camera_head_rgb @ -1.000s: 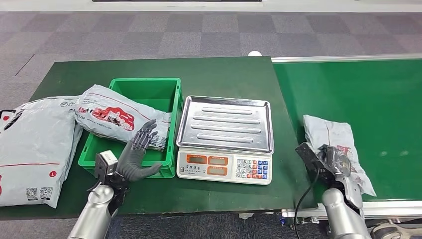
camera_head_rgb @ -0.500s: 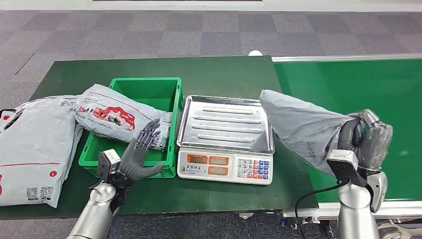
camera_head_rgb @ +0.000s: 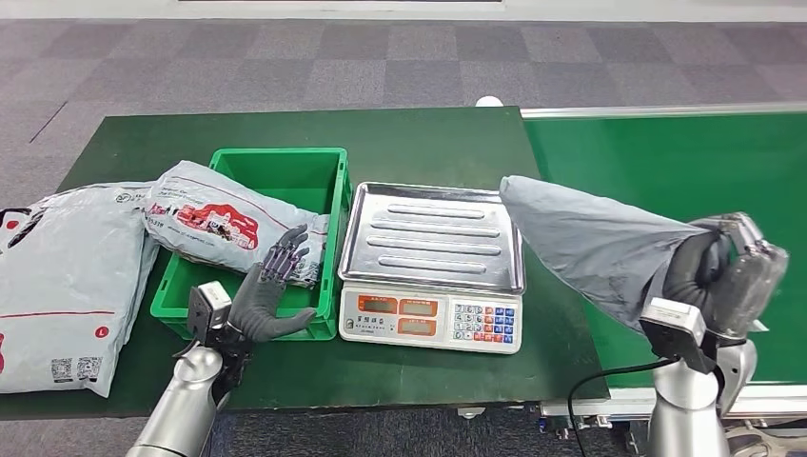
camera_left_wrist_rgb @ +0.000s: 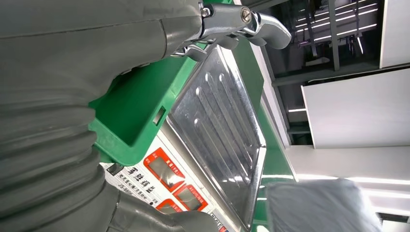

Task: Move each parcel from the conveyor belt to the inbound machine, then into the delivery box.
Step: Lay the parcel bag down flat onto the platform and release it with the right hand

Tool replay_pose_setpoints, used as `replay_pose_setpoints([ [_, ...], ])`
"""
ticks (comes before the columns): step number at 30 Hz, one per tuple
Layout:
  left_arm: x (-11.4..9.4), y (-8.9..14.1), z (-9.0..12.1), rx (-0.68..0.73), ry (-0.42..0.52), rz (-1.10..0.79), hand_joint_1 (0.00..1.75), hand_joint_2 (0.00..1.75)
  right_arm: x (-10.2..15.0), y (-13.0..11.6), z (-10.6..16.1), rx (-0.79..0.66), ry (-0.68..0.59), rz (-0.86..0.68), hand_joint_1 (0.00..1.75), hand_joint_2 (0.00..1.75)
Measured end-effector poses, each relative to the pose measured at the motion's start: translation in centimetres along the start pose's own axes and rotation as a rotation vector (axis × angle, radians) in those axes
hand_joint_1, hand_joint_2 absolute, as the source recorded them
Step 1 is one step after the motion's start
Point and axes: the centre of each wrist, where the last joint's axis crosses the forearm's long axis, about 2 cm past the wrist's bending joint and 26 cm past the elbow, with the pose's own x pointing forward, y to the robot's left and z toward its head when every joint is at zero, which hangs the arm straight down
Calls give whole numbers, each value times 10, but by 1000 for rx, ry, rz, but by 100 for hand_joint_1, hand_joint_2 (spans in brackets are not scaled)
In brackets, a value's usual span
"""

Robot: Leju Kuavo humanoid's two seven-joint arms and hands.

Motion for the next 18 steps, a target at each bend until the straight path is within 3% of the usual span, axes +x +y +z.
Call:
replay_pose_setpoints([
  [4,0,1,-3,-4,0,1,0,175,11,-5,-10,-120,-77,78,175,175],
  [7,0,-1,-7,-18,-1,7,0,175,27,7,-27,-87,-225,130,175,175],
  [14,1,-13,-34,-93,-22,54,0,175,73,96,-83,269,-557,173,175,175],
  [18,0,-21,-45,-130,-29,98,0,175,105,161,-75,570,-711,99,175,175],
])
